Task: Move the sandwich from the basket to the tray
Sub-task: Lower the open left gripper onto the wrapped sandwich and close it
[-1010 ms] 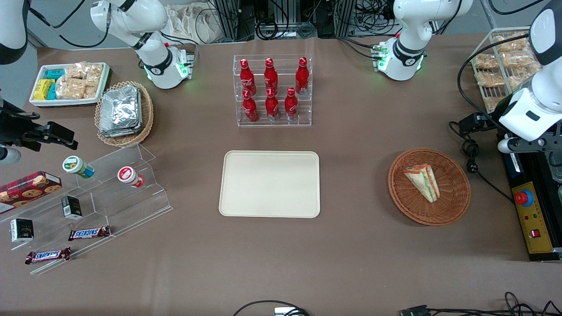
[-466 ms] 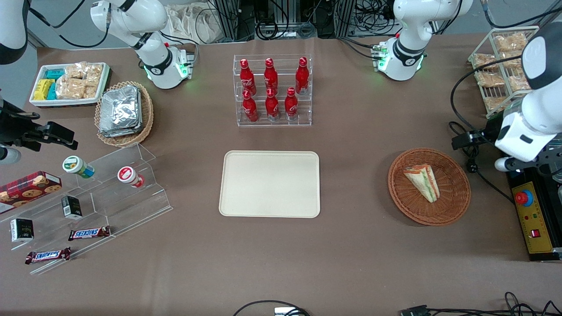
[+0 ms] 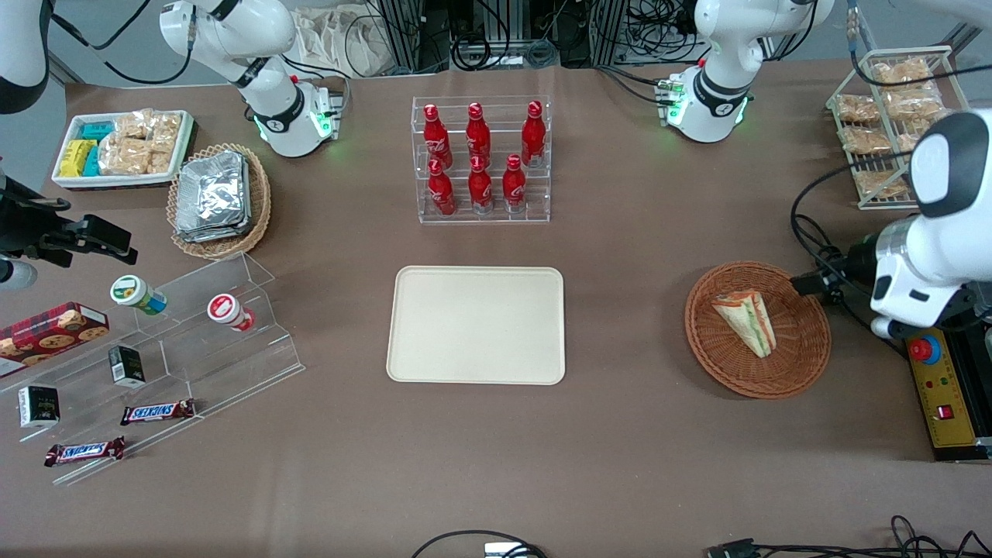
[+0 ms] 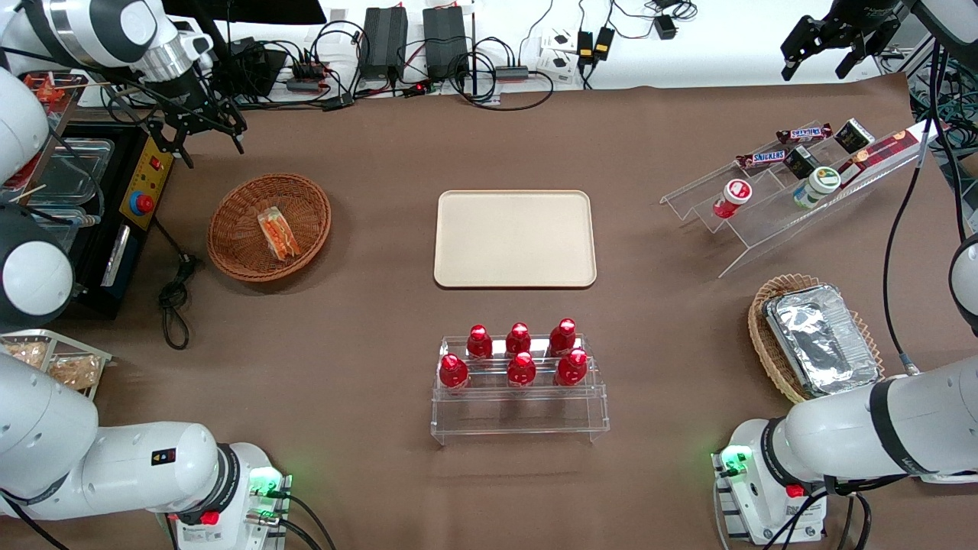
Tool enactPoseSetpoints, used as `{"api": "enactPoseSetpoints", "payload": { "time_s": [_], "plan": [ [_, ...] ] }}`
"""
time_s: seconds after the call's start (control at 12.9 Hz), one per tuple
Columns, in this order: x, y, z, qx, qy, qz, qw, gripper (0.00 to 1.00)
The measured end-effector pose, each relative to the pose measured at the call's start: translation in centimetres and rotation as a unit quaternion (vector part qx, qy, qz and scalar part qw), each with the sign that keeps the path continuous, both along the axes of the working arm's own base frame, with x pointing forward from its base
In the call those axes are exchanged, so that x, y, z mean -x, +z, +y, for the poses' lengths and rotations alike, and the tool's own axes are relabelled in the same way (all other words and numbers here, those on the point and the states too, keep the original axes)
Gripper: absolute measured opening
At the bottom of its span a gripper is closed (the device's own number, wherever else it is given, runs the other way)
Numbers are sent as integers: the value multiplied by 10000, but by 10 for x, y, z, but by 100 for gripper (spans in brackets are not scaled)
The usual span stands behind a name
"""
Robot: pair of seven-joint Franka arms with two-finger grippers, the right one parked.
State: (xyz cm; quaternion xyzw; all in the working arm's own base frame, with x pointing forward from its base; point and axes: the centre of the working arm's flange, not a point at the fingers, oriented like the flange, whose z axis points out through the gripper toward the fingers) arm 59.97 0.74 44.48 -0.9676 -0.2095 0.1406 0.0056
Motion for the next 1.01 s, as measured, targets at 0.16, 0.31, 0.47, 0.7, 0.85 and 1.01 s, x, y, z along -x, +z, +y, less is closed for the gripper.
{"api": "enactPoseSetpoints", "payload": {
  "time_s": [0.16,0.31,0.47,0.7,0.85,1.01],
  "plan": [
    [-7,-27,8,16,108,109,9999,100],
    [-14,-51,14,15,277,180,9995,100],
    [-21,-78,14,59,462,241,9986,100],
    [-30,-119,14,65,728,312,9968,100],
    [-33,-145,12,152,825,384,9957,100],
    [-35,-166,11,233,902,421,9948,100]
  ]
}}
